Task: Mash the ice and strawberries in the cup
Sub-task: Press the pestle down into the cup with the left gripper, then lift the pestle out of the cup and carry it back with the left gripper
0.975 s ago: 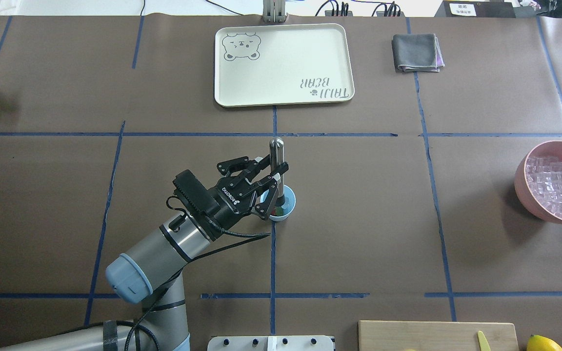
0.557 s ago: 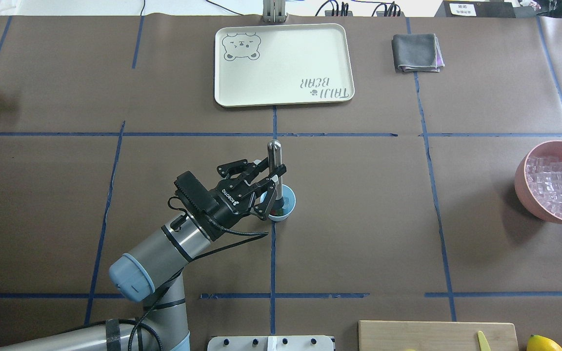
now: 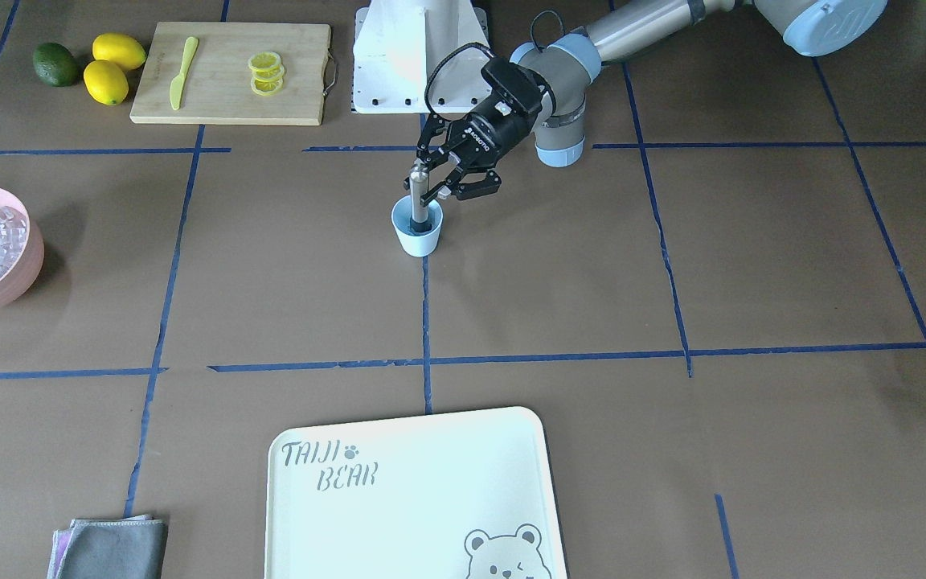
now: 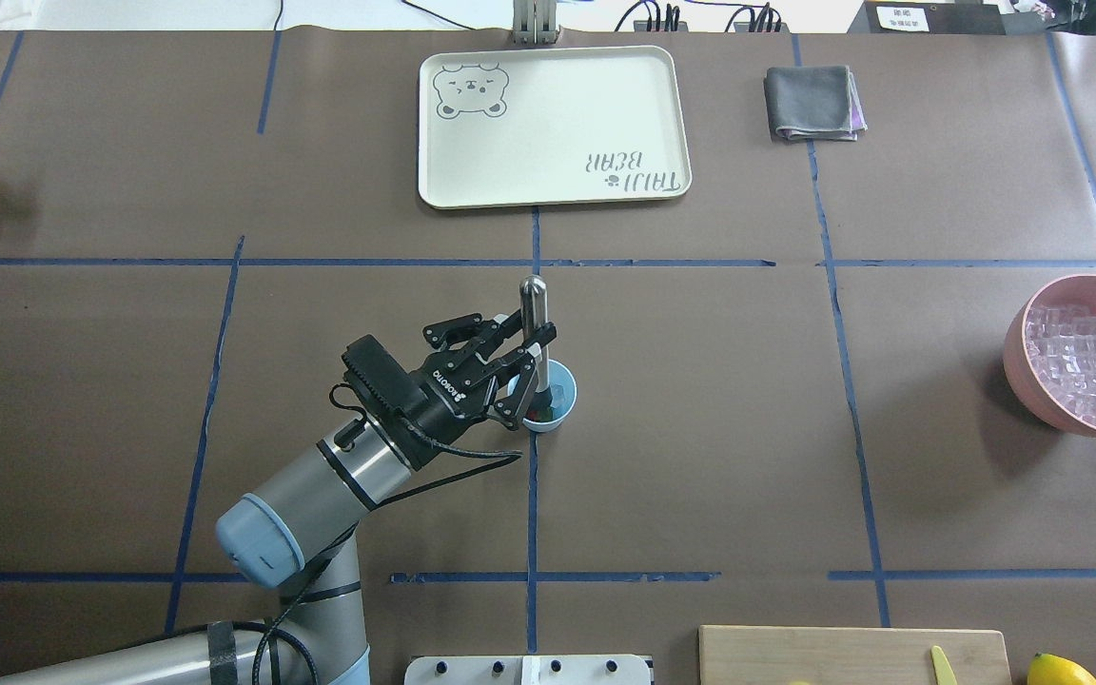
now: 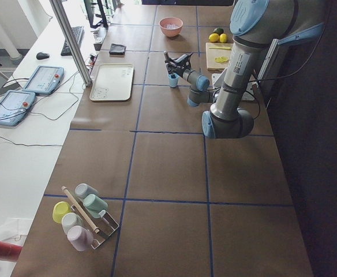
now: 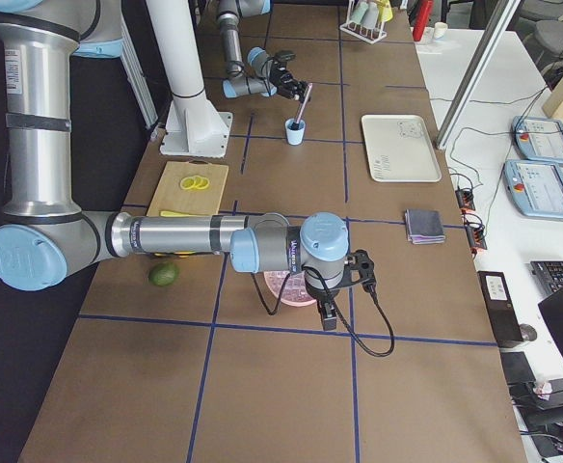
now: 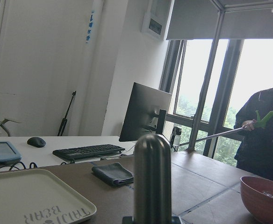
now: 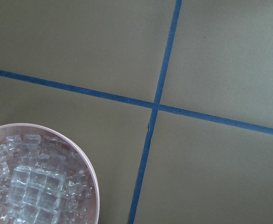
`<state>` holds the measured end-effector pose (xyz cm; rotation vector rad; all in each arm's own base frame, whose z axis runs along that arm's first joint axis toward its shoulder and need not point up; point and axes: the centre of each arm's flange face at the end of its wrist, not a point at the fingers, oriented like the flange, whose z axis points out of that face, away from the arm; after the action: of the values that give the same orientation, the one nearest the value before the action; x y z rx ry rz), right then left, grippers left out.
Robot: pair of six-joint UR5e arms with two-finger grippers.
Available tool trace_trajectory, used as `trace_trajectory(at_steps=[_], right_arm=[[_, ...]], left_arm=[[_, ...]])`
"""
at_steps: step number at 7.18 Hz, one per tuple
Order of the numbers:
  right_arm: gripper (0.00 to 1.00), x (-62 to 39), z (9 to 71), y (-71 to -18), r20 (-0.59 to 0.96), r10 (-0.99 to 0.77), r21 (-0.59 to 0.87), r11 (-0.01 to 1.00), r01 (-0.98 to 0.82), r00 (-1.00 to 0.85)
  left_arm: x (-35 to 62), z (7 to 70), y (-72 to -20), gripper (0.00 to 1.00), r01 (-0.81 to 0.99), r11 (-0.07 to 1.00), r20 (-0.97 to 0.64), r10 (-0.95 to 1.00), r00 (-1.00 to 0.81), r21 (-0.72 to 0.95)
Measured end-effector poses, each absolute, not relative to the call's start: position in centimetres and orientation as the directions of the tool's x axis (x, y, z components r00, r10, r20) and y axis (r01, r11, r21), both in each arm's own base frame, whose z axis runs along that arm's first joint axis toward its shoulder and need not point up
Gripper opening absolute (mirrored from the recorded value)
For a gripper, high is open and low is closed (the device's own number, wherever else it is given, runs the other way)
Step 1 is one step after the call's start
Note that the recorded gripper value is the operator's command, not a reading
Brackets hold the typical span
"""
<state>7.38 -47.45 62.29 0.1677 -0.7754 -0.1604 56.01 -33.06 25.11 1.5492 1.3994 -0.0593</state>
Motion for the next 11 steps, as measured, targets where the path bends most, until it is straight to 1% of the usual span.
trace_trajectory(at_steps=[6,10,11], right_arm=[[0.99,7.4,62.5,-47.5,0.681,-0.205,0.207,0.975,0.084,0.703],[0.99,7.4,62.9,-47.5,0.681,-0.205,0.204,0.975,0.087,0.702],[0.99,7.4,62.9,-47.5,0.681,-0.205,0.204,0.975,0.087,0.702]], left_arm=[[55.9,25.2,-33.4,0.0,0.769,0.173,-0.616,0.714,0.333,0.616],[50.8,22.7,-37.5,0.0,0.812,0.142,-0.625,0.716,0.31,0.566],[49.5,23.2,-38.3,0.0,0.818,0.161,-0.638,0.713,0.291,0.553]])
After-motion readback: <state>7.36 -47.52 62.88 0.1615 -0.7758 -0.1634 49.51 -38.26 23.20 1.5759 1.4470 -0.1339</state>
